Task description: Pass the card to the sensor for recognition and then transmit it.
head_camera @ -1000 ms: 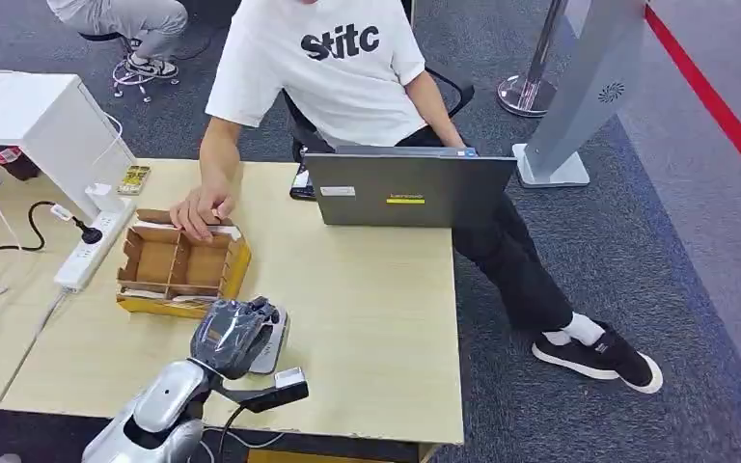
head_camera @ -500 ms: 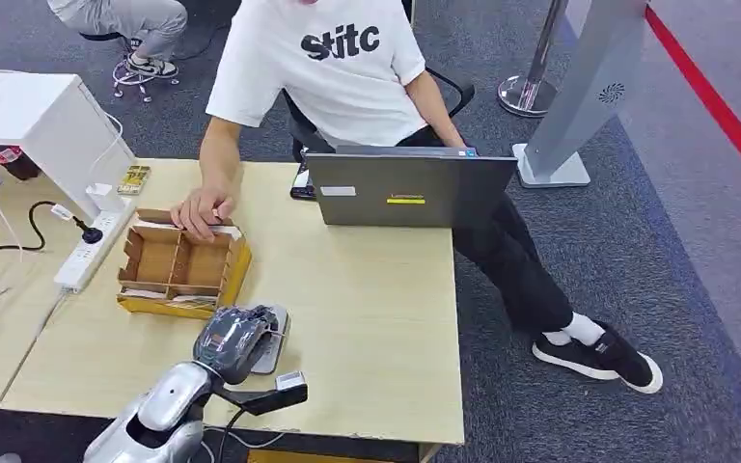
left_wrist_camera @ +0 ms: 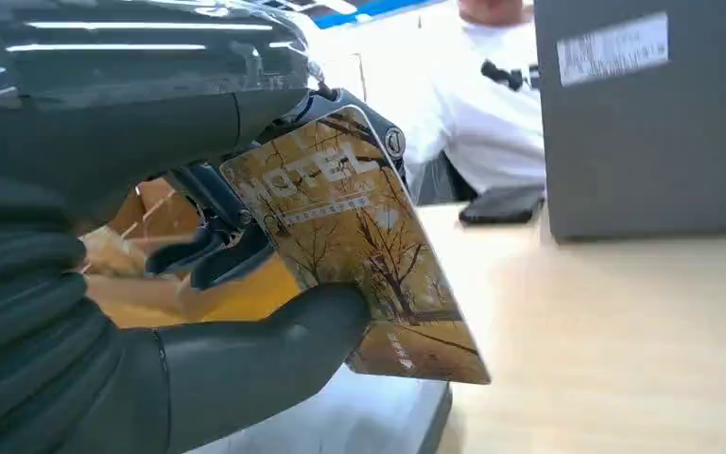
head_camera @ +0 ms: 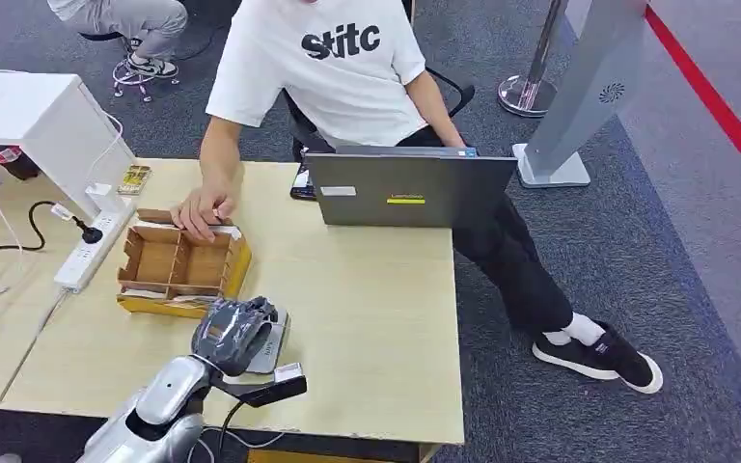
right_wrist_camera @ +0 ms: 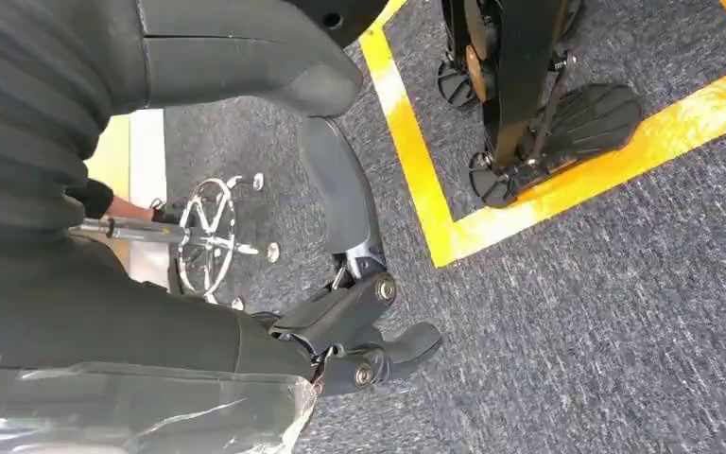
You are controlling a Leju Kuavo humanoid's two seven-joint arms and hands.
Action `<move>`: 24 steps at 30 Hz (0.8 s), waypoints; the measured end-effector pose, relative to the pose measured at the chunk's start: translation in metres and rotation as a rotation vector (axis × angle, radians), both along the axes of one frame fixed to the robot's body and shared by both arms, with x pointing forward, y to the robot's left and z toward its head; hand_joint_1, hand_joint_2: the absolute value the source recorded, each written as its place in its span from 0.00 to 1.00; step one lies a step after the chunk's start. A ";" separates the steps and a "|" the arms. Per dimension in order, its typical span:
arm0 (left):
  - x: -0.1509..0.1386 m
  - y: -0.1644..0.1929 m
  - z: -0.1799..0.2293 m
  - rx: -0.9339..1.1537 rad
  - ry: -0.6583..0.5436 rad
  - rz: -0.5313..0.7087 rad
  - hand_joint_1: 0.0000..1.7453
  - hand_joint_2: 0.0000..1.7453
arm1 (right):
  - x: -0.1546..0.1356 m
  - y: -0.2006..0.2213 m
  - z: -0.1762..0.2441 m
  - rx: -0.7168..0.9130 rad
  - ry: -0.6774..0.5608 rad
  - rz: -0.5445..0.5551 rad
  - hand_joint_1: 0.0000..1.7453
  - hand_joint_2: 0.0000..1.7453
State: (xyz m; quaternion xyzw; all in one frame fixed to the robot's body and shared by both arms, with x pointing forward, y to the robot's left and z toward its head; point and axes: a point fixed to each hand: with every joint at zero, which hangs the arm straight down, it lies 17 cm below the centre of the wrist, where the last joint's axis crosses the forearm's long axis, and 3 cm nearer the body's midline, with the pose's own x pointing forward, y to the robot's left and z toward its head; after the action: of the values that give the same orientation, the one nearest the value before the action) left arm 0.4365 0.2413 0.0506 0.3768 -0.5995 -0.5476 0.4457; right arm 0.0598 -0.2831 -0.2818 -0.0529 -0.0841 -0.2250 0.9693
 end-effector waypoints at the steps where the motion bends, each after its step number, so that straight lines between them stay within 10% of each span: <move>1: 0.004 0.003 0.007 -0.008 -0.018 0.005 1.00 1.00 | 0.000 0.000 0.000 -0.001 0.000 0.000 0.00 1.00; 24: 0.015 0.080 0.119 -0.137 -0.356 0.115 1.00 1.00 | -0.002 -0.003 0.000 -0.007 0.003 -0.017 0.00 1.00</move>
State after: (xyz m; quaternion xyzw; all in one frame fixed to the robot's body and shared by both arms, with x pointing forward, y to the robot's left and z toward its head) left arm 0.4515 0.3217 0.1695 0.4701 -0.6822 -0.4038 0.3880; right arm 0.0576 -0.2862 -0.2821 -0.0573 -0.0829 -0.2331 0.9672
